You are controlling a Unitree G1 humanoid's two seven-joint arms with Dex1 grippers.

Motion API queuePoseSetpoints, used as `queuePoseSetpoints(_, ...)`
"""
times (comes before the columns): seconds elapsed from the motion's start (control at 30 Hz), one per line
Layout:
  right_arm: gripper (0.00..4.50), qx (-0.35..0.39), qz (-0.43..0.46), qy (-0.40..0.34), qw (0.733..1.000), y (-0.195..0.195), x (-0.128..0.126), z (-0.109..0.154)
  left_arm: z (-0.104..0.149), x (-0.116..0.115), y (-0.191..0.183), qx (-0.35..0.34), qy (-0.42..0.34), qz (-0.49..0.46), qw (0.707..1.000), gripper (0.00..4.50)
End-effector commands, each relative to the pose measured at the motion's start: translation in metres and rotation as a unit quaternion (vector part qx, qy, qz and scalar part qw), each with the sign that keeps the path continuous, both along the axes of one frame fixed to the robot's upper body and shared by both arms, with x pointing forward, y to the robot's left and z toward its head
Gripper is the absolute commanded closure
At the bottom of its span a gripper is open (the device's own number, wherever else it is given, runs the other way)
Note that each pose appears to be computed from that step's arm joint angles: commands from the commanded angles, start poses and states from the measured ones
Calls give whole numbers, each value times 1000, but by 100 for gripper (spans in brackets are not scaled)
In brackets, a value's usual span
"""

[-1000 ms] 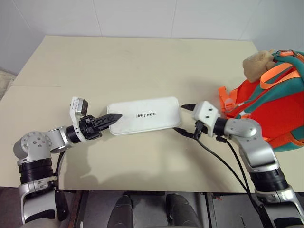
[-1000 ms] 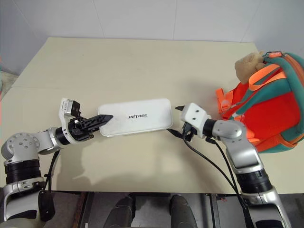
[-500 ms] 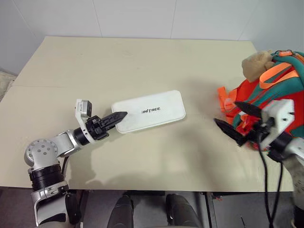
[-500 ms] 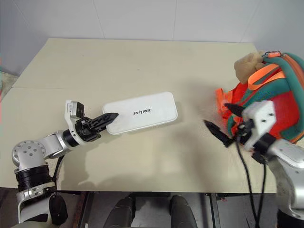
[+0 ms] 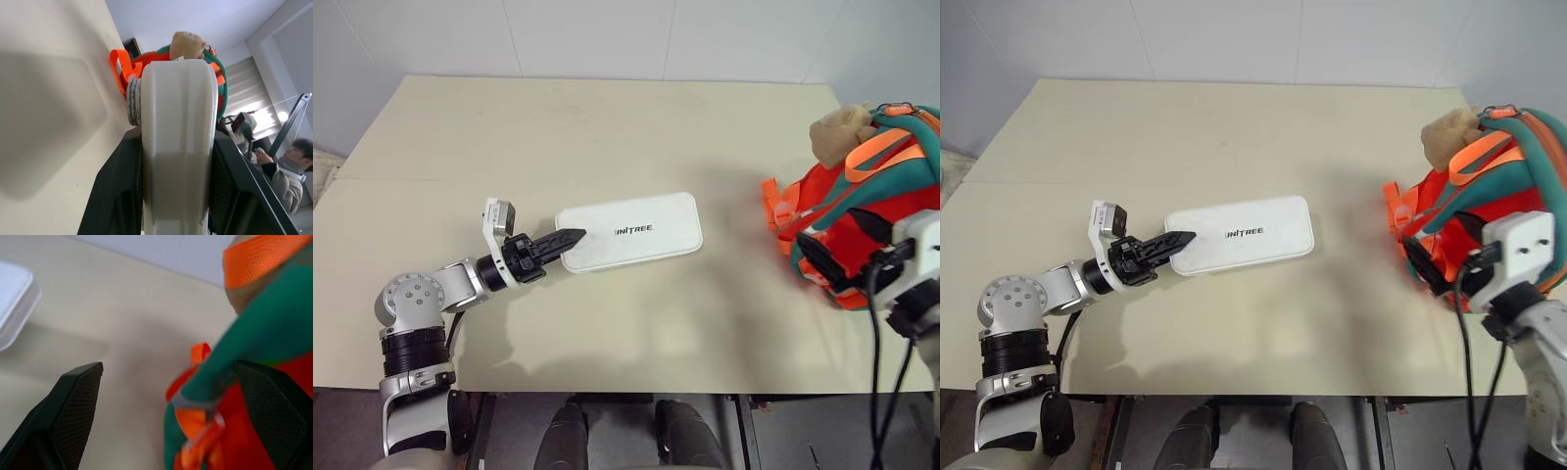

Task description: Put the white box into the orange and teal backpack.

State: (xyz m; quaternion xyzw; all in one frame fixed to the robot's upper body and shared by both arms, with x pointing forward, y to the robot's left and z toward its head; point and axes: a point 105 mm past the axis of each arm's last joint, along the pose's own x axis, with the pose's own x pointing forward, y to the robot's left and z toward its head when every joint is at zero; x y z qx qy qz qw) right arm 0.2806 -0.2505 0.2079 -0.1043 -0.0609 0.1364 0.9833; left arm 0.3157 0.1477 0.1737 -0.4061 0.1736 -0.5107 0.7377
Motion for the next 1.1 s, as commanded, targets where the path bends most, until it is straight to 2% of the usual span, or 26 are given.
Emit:
queuePoseSetpoints(0.03, 0, 16, -37, -18, 999, -2, 11, 5, 15, -2, 5, -8, -32, -1, 999, 319)
queuePoseSetpoints(0.27, 0, 33, -53, -28, 998, 4, 30, 5, 15, -6, 9, -4, -37, 10, 999, 319)
queuePoseSetpoints(0.73, 0, 54, -130, -44, 989, -7, 30, 1, 14, -9, 13, 0, -38, 21, 999, 319)
queuePoseSetpoints(1.1, 0, 100, -156, -96, 978, 12, 69, 25, 16, -8, 11, 1, -45, 22, 999, 319)
